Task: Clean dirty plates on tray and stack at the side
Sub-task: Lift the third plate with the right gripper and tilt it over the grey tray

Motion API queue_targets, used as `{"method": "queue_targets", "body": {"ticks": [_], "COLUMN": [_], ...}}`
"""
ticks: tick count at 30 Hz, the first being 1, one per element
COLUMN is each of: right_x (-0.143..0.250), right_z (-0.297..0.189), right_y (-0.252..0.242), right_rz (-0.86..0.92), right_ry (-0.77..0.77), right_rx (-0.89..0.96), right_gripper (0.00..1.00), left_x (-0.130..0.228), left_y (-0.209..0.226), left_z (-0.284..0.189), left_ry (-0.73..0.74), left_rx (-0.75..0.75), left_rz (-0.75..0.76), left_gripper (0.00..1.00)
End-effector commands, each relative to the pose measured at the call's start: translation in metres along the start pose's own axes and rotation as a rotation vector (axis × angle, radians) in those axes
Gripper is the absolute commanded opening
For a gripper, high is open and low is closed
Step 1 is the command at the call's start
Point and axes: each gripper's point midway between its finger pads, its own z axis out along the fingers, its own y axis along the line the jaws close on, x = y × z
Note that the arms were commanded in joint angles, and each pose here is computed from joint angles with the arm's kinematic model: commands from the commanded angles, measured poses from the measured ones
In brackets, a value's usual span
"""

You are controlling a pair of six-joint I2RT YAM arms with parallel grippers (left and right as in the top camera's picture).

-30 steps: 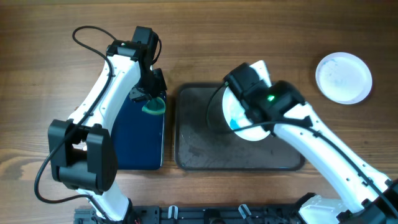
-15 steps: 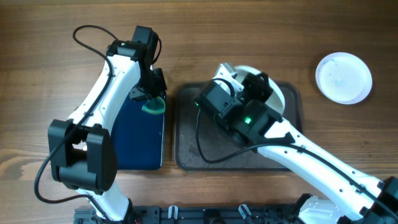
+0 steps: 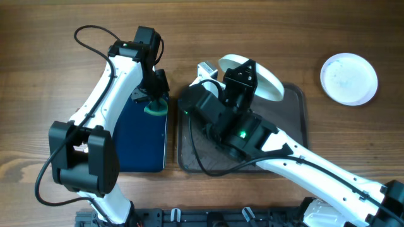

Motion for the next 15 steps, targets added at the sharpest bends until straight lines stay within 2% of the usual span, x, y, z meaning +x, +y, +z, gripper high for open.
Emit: {"method": "queue_targets", "body": {"ticks": [1,3,4,6,7,9,10,11,15], "right_x": [-0.029,-0.046,-0.041,0.003,0.032,0.063,0.069,0.064,0.034], "right_z": [-0.013,-0.036,-0.03,0.01,0.026,0.034,0.036,0.038,0.024], "right_y": [0.038,0.094,0.098,0.07,0.038,-0.017,-0.042,-0.052,-0.086], "right_rz": [0.453,0.614,0.61,0.504,0.365,0.163,0.089,0.063,0.193], "right_ry": [-0.161,-0.187,-0.157,-0.009,0.085,0.243,0.321,0.329,0.238], "right_rx": [-0.31,-0.72,-0.732,-0.438,-0.21,0.082,0.165,0.167,0.203], "right_gripper": [0.04,0.04,0.04,0.05,0.04,0.04,0.04,0.04,0.04], "left_x": [-0.004,-0.003,-0.003,-0.003,-0.003,-0.003,-0.004,-0.004,-0.003], "left_y": [0.0,0.001,0.001,0.001,0.001,0.001,0.0,0.0,0.0], "left_z": [-0.006,-0.006,-0.006,-0.006,-0.006,-0.006,-0.006,-0.006,-0.006], "left_ry": [-0.023,-0.02,-0.019,-0.02,-0.019,-0.02,-0.023,-0.025,-0.022], "left_rx": [0.001,-0.001,-0.001,-0.001,-0.002,-0.001,0.0,0.002,0.0], "left_rz": [0.015,0.015,0.015,0.015,0.015,0.014,0.014,0.014,0.014], "left_gripper": [0.04,0.04,0.04,0.04,0.04,0.04,0.04,0.04,0.04]}}
